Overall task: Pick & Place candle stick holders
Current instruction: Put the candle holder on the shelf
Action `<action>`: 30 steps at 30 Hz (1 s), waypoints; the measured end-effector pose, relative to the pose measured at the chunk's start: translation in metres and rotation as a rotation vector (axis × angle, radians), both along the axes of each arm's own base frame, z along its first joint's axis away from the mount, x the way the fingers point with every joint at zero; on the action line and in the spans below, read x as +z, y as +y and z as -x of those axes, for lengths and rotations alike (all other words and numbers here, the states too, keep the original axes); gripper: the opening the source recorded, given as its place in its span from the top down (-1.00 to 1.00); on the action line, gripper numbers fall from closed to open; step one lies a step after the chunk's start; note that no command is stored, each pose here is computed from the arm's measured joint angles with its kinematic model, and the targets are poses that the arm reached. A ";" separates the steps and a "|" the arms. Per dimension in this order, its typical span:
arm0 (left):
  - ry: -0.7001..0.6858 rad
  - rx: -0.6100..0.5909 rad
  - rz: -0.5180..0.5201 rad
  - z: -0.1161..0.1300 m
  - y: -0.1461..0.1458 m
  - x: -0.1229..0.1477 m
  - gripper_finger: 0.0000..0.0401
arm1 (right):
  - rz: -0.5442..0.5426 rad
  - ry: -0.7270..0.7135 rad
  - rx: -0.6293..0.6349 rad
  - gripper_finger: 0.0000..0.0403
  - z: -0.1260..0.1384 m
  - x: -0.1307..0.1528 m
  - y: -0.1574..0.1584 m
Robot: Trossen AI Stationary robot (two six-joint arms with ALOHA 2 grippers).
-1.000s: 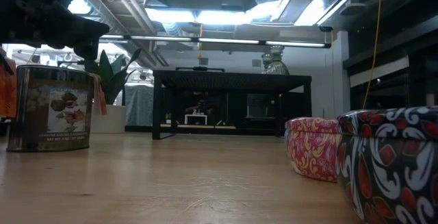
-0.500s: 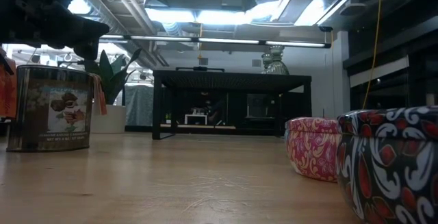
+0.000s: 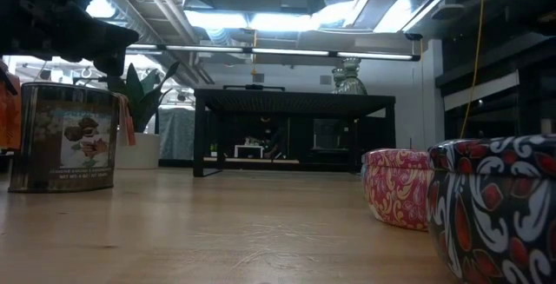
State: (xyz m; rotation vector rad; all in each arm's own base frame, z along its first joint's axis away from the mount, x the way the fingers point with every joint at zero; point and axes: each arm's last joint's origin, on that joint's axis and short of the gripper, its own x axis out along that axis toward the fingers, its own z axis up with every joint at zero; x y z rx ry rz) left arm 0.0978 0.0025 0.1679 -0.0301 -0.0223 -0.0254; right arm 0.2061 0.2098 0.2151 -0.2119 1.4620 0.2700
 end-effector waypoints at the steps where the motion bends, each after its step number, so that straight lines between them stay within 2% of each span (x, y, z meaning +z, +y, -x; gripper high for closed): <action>1: 0.000 0.000 0.000 0.000 0.000 0.000 0.99 | -0.008 0.006 0.009 0.84 -0.001 0.000 -0.001; 5: 0.000 0.000 0.000 0.000 0.000 0.000 0.99 | -0.025 0.010 0.033 0.84 -0.005 0.000 -0.003; 17: 0.000 0.000 0.000 0.000 0.000 0.000 0.99 | -0.124 -0.049 0.001 0.84 -0.017 0.003 -0.001; 30: 0.000 0.000 0.000 0.000 0.000 0.000 0.99 | -0.126 -0.081 -0.268 0.84 -0.018 0.003 0.000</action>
